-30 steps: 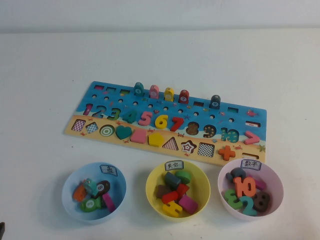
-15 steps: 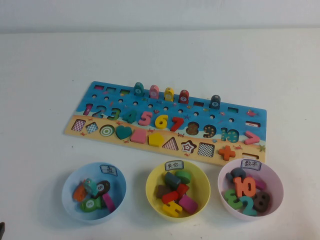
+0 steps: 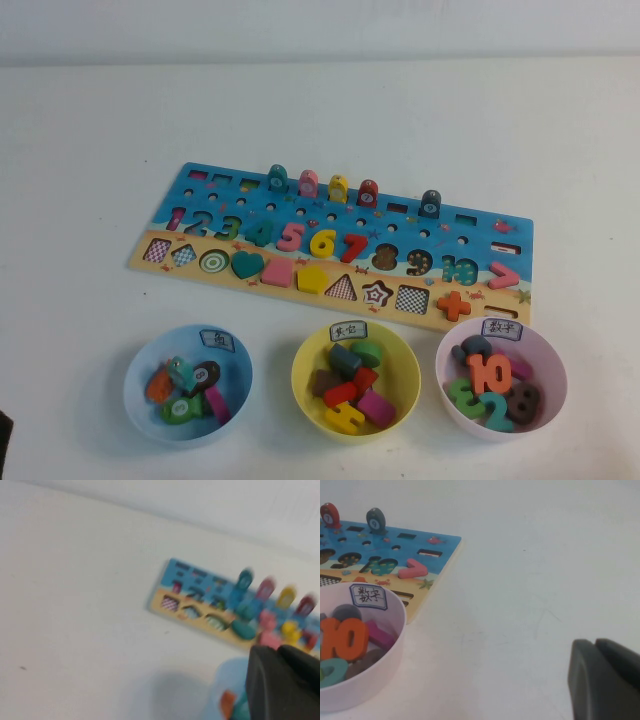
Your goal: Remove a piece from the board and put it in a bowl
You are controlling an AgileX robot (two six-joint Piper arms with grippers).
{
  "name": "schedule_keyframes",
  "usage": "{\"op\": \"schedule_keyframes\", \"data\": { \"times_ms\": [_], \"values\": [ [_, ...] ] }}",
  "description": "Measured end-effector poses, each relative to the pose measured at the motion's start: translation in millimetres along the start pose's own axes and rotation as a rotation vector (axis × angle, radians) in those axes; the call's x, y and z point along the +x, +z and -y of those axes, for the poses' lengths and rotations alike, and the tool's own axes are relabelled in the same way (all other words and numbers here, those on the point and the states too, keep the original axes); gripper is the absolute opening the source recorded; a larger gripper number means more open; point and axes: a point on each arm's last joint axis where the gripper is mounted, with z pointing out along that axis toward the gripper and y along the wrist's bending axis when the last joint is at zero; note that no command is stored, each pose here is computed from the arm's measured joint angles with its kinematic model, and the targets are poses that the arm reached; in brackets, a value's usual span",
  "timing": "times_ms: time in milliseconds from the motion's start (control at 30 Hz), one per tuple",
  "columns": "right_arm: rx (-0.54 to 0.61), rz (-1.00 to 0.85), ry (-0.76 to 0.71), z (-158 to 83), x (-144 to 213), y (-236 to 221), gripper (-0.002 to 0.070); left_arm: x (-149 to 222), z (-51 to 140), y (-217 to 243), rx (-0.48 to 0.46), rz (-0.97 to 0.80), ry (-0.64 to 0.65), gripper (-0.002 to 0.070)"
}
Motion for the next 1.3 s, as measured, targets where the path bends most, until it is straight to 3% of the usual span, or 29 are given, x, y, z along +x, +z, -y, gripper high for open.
{"op": "schedule_keyframes", "data": {
  "times_ms": [100, 300, 467, 533, 767, 900, 1000, 1133, 1300],
  "values": [
    [-0.001, 0.0, 0.0, 0, 0, 0, -0.0018, -7, 1.5, 0, 0.025, 0.078, -0.224, -0.0005],
    [-0.001, 0.0, 0.0, 0, 0, 0, -0.0018, -27, -2.1, -4, 0.018, 0.304, -0.27, -0.0005],
    [-0.001, 0.0, 0.0, 0, 0, 0, -0.0018, -40, -6.6, -9, 0.047, 0.463, -0.522, -0.0005],
    [-0.001, 0.0, 0.0, 0, 0, 0, -0.0018, -47, -1.4, -12, 0.07, 0.446, -0.529, -0.0005],
    [-0.001, 0.0, 0.0, 0, 0, 0, -0.0018, -126, 44.3, -8, 0.092, 0.178, -0.116, -0.0005],
    [-0.001, 0.0, 0.0, 0, 0, 0, -0.0018, -178, 70.3, 22, 0.098, -0.166, 0.137, -0.0005],
    [-0.001, 0.0, 0.0, 0, 0, 0, -0.0018, -207, 79.4, 50, 0.093, -0.419, 0.285, -0.0005],
    [-0.001, 0.0, 0.0, 0, 0, 0, -0.0018, -235, 79.1, 98, 0.042, -0.647, 0.393, -0.0005],
    [-0.001, 0.0, 0.0, 0, 0, 0, -0.0018, -253, 81.2, 166, 0.024, -0.797, 0.44, -0.0005]
  ]
}}
